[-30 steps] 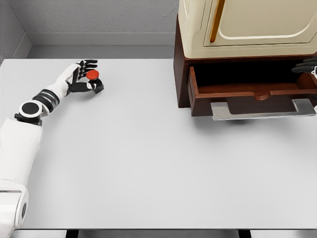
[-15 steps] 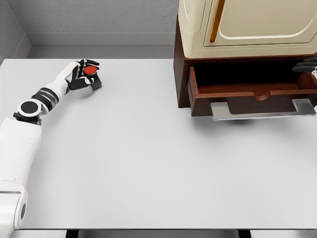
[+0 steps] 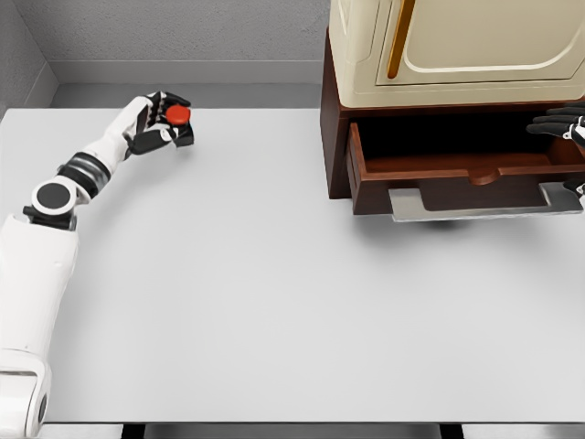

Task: Put the switch into the drawer with left arm, and close the drawer with right arm

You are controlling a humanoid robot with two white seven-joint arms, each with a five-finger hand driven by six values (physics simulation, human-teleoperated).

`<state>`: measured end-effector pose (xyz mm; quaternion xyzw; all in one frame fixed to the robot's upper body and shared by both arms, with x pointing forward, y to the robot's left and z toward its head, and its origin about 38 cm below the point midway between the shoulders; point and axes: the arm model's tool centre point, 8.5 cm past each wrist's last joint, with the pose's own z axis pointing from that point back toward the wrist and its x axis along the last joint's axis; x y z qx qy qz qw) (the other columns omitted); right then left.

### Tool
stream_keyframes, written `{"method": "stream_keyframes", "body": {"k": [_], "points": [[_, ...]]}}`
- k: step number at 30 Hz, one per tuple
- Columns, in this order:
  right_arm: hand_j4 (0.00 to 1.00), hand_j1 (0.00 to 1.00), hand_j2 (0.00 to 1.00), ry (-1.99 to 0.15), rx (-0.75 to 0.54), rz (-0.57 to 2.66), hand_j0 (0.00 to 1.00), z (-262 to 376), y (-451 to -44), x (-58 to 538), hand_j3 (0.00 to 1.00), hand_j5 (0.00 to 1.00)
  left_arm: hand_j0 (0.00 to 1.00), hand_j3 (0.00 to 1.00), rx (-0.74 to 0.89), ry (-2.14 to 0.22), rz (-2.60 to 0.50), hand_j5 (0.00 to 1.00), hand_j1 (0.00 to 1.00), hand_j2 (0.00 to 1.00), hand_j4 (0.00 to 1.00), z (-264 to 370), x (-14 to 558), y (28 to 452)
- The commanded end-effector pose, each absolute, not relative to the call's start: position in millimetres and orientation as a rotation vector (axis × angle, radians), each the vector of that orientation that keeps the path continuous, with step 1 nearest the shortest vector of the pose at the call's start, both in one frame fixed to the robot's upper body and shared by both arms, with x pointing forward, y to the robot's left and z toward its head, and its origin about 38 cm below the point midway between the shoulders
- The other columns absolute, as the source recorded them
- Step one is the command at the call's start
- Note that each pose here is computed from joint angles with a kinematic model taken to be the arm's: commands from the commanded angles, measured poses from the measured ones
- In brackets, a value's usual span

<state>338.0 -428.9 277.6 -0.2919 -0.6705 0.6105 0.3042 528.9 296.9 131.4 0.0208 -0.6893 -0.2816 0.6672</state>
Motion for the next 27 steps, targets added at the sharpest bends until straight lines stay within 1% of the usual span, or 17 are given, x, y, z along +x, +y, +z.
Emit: {"method": "stream_keyframes", "body": {"k": [1,10,18,27], "points": [[0.89,0.89,0.89,-1.78,-0.77,1.612,0.89,278,-429,338,0.89,0.89,0.51,0.51,0.047,-1.592,-0.642,0.51,0.51,0.51,0.51,143,530,293],[0.9,0.9,0.9,-1.776,-0.764,1.613,0.9,276,-429,338,0.9,0.9,0.51,0.51,0.037,-1.689,-0.698,0.51,0.51,0.51,0.51,162,510,276],[0.9,0.9,0.9,-1.779,-0.761,1.612,0.9,276,-428,337,0.9,0.9,0.51,0.51,0.032,-1.729,-0.719,0.51,0.51,0.51,0.51,171,503,268],[0.9,0.9,0.9,-1.778,-0.764,1.612,0.9,276,-429,338,0.9,0.9,0.51,0.51,0.009,-1.806,-0.775,0.51,0.51,0.51,0.51,179,468,249]]}}
